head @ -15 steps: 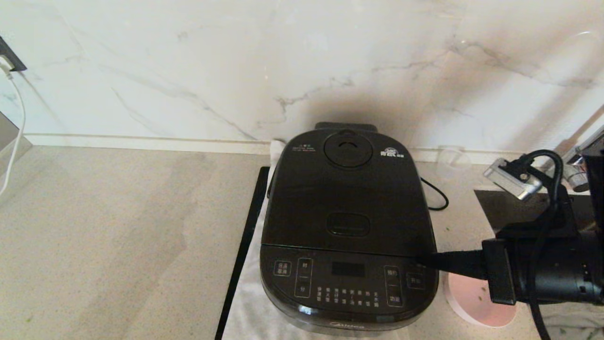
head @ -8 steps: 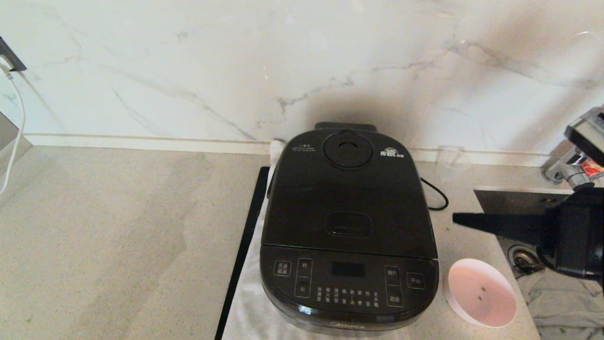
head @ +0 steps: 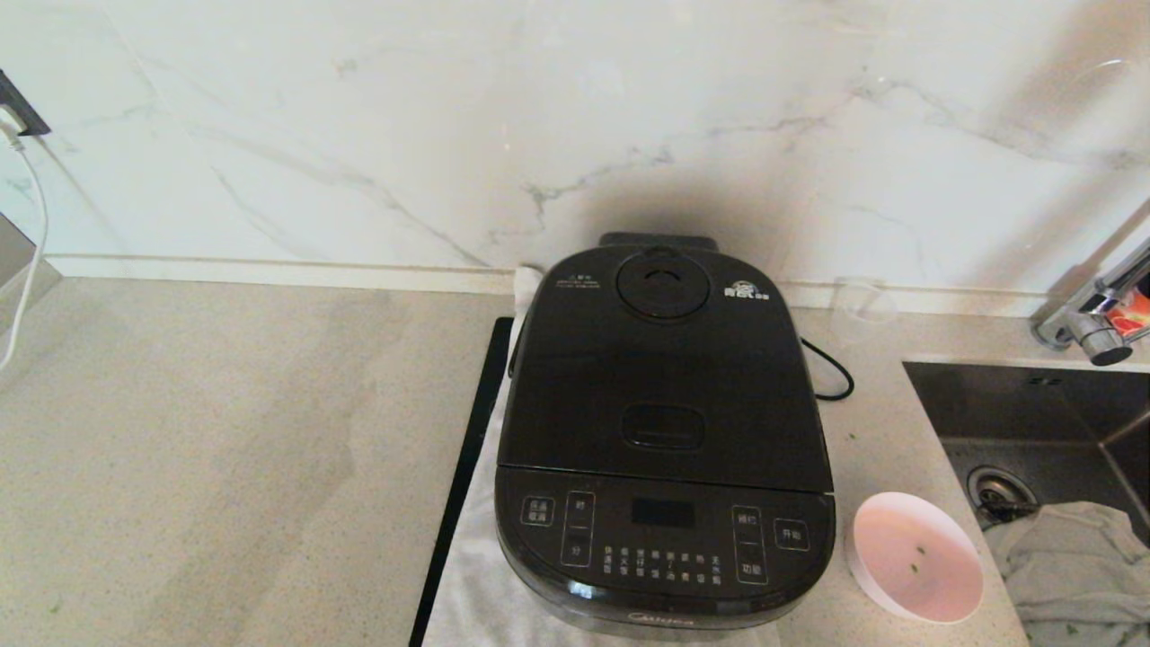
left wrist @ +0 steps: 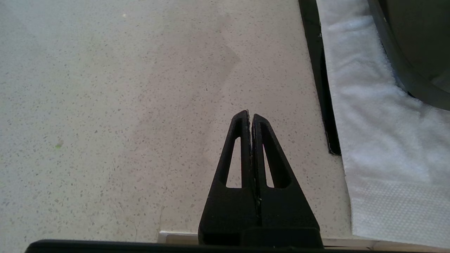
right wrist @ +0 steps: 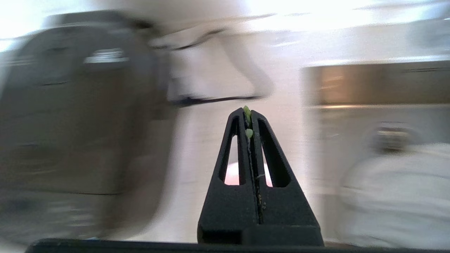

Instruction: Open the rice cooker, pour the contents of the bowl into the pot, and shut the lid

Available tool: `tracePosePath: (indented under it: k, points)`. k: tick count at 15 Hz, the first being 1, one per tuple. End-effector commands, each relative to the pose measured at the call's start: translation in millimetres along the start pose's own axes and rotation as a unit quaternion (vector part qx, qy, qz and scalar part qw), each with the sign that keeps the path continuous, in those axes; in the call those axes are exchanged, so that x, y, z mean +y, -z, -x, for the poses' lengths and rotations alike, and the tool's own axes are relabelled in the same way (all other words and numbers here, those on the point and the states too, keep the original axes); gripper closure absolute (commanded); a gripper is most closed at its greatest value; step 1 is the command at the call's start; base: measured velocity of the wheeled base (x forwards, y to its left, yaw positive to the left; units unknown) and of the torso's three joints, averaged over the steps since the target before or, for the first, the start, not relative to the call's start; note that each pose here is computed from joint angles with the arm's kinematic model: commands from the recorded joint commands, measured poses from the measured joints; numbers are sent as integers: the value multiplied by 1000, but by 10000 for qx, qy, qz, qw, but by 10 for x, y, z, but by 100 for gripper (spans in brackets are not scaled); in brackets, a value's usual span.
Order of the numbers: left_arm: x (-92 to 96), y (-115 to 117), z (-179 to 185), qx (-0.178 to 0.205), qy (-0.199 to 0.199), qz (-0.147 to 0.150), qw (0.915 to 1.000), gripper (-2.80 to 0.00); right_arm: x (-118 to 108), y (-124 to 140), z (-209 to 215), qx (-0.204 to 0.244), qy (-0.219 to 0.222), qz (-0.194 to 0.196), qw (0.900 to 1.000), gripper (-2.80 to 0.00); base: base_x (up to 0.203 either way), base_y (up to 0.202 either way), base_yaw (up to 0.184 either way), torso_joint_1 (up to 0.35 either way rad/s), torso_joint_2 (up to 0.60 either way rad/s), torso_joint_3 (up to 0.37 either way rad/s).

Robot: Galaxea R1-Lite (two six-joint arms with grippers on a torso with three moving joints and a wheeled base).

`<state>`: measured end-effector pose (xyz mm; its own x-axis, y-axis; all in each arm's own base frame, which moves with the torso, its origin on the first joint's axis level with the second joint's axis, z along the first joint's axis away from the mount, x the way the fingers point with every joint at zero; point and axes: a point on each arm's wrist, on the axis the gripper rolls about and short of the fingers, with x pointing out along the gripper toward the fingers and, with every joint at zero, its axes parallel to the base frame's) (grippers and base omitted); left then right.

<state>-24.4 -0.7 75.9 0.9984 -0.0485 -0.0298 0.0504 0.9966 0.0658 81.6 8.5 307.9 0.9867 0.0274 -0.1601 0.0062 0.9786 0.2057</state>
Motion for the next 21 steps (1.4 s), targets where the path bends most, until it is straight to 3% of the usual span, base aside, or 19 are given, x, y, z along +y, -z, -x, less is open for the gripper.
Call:
tracePosePath:
  k: [1, 6, 8, 11, 13, 15, 17, 19, 21]
  points:
    - [0, 1, 0, 4, 3, -2, 10000, 0, -129, 191, 526, -633, 481, 103, 9968, 0, 0, 0, 0, 0, 0, 0]
    - [0, 1, 0, 4, 3, -2, 10000, 0, -358, 1004, 1034, -914, 751, 407, 9921, 0, 0, 0, 0, 0, 0, 0]
    - [0, -1, 0, -3, 3, -2, 10000, 0, -428, 1270, 972, -698, 1190, 402, 9896, 0, 0, 0, 0, 0, 0, 0]
    - [0, 0, 0, -3, 3, -2, 10000, 0, -455, 1391, 902, -666, 1871, 570, 9784, 0, 0, 0, 0, 0, 0, 0]
    - [0, 0, 0, -3, 3, 2, 10000, 0, -445, 1451, 927, -669, 2189, 893, 9693, 0, 0, 0, 0, 0, 0, 0]
    - [0, 0, 0, -3, 3, 13, 10000, 0, -496, 1694, 897, -539, 2157, 1028, 9695, 0, 0, 0, 0, 0, 0, 0]
    - [0, 0, 0, -3, 3, 6, 10000, 0, -534, 1910, 927, -787, 1910, 1003, 9733, 0, 0, 0, 0, 0, 0, 0]
    - [0, 0, 0, -3, 3, 13, 10000, 0, -582, 2218, 791, -684, 1403, 1066, 9820, 0, 0, 0, 0, 0, 0, 0]
    - [0, 0, 0, -3, 3, 13, 10000, 0, -560, 2286, 704, -1092, 479, 1180, 9858, 0, 0, 0, 0, 0, 0, 0]
